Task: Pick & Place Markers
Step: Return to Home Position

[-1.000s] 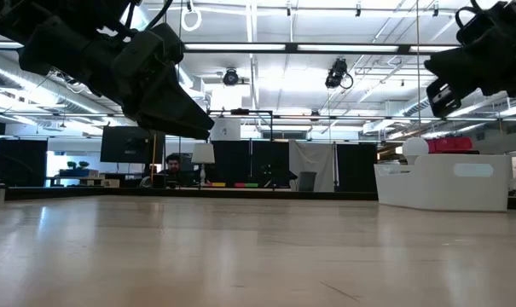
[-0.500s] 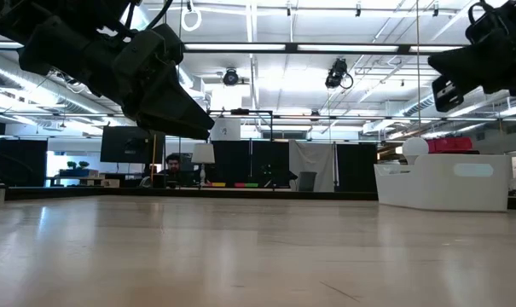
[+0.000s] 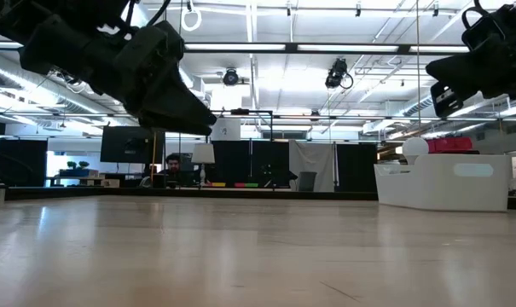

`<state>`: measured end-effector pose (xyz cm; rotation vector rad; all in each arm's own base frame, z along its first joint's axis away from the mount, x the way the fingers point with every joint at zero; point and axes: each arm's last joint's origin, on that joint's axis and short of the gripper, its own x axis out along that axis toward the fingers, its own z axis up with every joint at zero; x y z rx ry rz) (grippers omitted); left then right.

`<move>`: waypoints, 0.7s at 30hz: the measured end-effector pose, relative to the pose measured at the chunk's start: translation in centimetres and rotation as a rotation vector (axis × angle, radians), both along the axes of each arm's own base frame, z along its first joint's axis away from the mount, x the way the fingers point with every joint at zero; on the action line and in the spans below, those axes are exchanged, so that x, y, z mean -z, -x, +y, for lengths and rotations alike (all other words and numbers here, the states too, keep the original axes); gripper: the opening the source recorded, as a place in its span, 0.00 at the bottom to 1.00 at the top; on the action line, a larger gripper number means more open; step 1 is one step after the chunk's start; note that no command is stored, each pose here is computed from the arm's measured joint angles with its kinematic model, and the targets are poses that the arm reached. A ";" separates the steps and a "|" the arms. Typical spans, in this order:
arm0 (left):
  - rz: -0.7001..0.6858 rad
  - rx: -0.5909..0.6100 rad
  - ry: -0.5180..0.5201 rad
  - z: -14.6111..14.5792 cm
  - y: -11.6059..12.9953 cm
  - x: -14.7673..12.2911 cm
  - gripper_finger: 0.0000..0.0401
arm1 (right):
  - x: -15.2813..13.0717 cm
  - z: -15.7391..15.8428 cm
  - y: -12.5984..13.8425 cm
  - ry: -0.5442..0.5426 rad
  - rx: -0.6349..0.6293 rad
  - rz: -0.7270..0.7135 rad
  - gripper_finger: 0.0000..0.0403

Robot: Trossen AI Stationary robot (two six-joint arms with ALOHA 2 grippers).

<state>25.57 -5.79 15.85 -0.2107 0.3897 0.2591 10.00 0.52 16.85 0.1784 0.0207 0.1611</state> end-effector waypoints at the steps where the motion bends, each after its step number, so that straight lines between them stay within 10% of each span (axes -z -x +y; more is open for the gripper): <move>1: -0.017 -0.008 -0.003 0.0 -0.1 -0.1 0.53 | 0.0 0.0 0.0 0.000 0.000 0.000 0.05; 11: -0.177 0.071 0.011 3.8 3.5 1.5 0.04 | 0.0 0.0 0.0 0.000 0.000 -0.003 0.05; 21: -0.353 0.110 0.079 9.3 9.8 1.6 0.01 | 0.0 0.0 0.0 0.001 0.000 -0.004 0.05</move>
